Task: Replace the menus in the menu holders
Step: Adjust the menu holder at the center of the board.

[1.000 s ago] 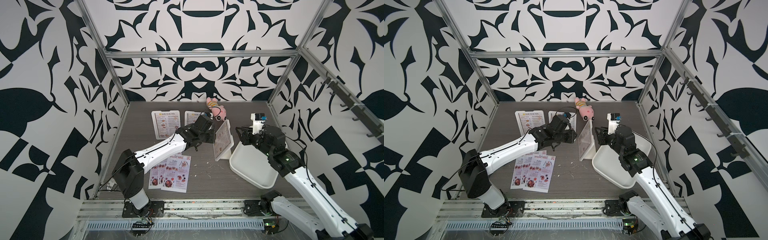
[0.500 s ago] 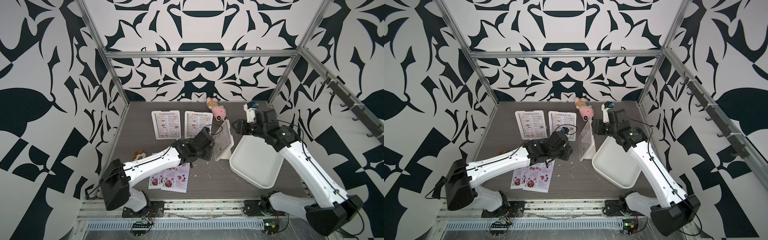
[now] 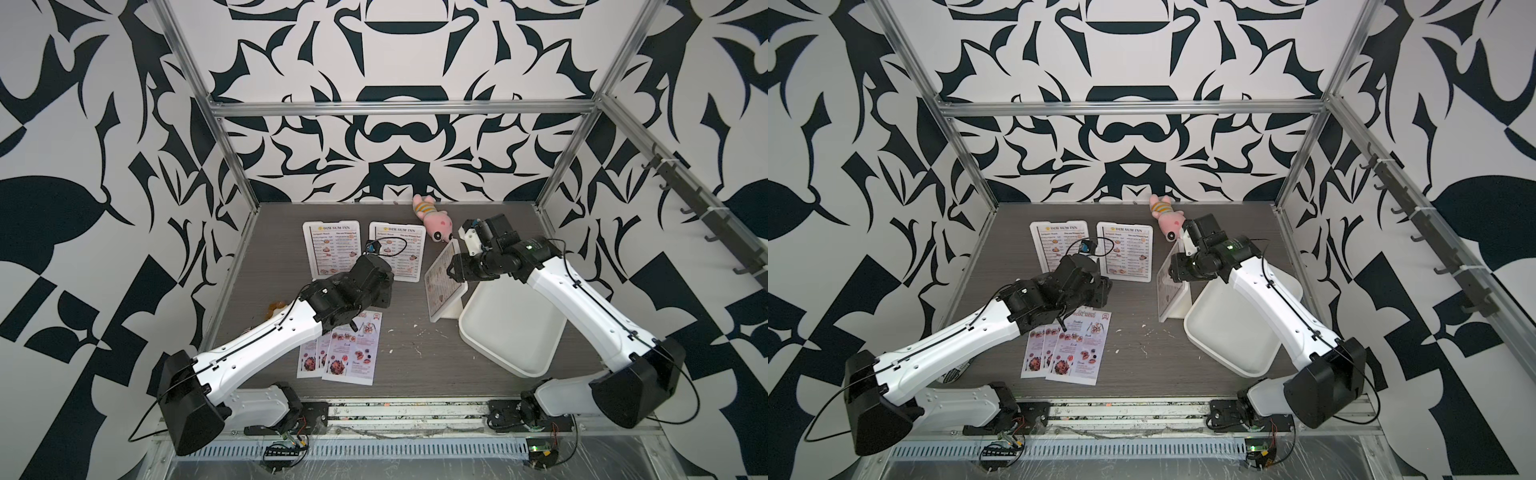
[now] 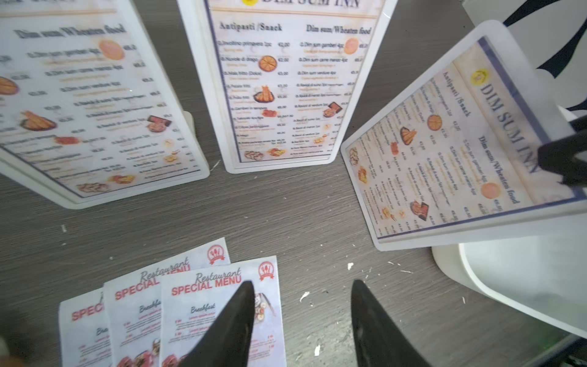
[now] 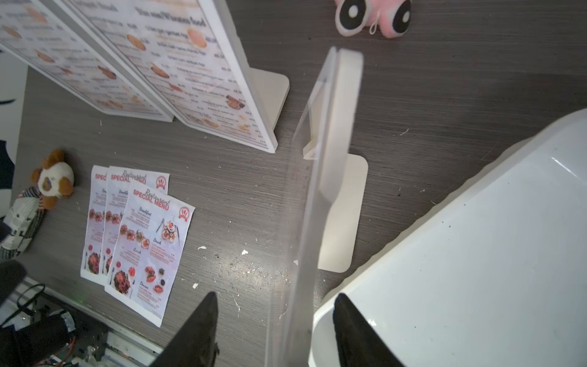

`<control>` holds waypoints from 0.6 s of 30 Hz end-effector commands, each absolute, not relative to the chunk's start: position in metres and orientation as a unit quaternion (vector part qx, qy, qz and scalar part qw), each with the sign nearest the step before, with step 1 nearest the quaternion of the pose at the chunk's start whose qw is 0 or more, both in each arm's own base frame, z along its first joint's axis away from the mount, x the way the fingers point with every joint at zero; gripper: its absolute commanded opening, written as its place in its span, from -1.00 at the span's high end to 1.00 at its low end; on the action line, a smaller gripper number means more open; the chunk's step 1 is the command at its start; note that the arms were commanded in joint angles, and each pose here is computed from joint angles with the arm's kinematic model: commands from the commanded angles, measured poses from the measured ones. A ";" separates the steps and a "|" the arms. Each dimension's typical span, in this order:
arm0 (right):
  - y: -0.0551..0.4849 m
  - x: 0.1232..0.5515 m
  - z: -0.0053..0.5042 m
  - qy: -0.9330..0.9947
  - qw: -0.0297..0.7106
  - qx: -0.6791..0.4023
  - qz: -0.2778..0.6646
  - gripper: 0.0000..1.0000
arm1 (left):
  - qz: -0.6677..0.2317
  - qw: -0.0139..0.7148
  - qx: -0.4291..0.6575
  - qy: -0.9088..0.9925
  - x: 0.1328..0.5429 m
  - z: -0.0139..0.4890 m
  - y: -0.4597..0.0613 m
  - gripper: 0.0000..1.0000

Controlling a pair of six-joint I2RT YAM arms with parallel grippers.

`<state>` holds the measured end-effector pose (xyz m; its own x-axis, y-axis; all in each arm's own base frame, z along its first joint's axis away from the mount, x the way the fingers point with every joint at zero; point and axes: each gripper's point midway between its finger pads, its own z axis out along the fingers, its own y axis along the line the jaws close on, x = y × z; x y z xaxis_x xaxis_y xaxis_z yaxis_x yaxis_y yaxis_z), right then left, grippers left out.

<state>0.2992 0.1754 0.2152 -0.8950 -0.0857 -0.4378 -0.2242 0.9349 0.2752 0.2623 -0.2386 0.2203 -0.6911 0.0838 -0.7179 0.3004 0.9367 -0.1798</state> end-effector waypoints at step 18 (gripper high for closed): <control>0.165 0.323 0.216 0.963 0.187 -0.182 0.074 0.56 | -0.151 0.400 0.091 0.899 0.271 0.239 -0.218 -0.05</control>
